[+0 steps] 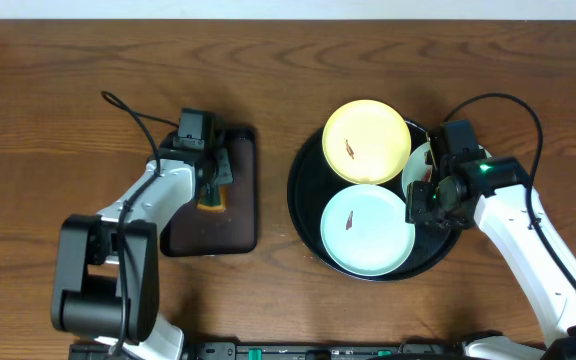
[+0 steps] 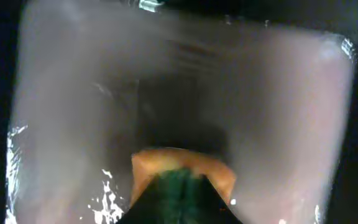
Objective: Clean dirty plates on tray and stack at the side
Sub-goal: 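Lower left gripper onto the green-yellow sponge and close on it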
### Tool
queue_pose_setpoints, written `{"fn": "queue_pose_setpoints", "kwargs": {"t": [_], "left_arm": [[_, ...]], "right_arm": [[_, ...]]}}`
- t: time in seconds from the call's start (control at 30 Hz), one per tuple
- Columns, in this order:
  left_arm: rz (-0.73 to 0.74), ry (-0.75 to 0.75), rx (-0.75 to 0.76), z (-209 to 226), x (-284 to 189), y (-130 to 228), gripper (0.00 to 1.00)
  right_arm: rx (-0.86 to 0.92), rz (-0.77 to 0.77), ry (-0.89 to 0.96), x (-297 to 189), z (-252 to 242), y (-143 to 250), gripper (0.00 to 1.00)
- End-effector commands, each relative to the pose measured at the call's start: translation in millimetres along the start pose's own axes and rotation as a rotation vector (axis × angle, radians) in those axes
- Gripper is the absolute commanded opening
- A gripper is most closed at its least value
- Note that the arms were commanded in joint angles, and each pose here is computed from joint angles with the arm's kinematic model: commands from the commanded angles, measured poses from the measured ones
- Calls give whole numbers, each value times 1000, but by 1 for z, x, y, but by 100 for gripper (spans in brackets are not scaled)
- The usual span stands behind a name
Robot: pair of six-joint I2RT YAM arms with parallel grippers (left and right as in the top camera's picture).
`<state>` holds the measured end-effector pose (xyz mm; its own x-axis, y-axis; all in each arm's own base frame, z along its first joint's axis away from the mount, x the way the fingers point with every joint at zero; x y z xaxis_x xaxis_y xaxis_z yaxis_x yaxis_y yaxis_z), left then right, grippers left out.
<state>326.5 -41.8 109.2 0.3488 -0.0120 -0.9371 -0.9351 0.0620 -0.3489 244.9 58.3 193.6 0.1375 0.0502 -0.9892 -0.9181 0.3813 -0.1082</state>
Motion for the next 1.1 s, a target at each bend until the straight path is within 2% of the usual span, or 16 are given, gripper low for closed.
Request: {"fn": "queue_pose_setpoints", "kwargs": {"t": [0.0,0.07,0.1,0.3,0.8,1.07], "left_arm": [[-23,6,-4,0,-27,-2,33],[-27,9,-4,1,-43,2,53],[-31,9,-4,1,-51,3,55],[-10,23,-3,1,-68,12,55],[166,14,2,0,-21,28,54],[184,13,2,0,-20,30,54]], "right_arm": [[-9,-11,8,-1,1,2,60],[-9,-11,8,-1,1,2,60],[-9,-11,8,-1,1,2,61],[-9,-11,8,-1,1,2,61],[-9,0,17,-1,-1,4,63],[-9,-4,22,-1,-1,3,63]]}}
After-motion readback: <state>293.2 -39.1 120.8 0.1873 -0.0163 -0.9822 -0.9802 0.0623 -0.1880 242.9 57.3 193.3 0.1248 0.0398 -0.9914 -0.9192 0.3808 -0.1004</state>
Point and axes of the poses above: each gripper's point midway between its finger pads, its own x axis out along the fingers, its own z axis along the line the jaws close on, y = z × x, the point moved 10 cm from there along -x, back along the fingers, and after that the axes turned 15 degrees about x, right-handed, at the moved point
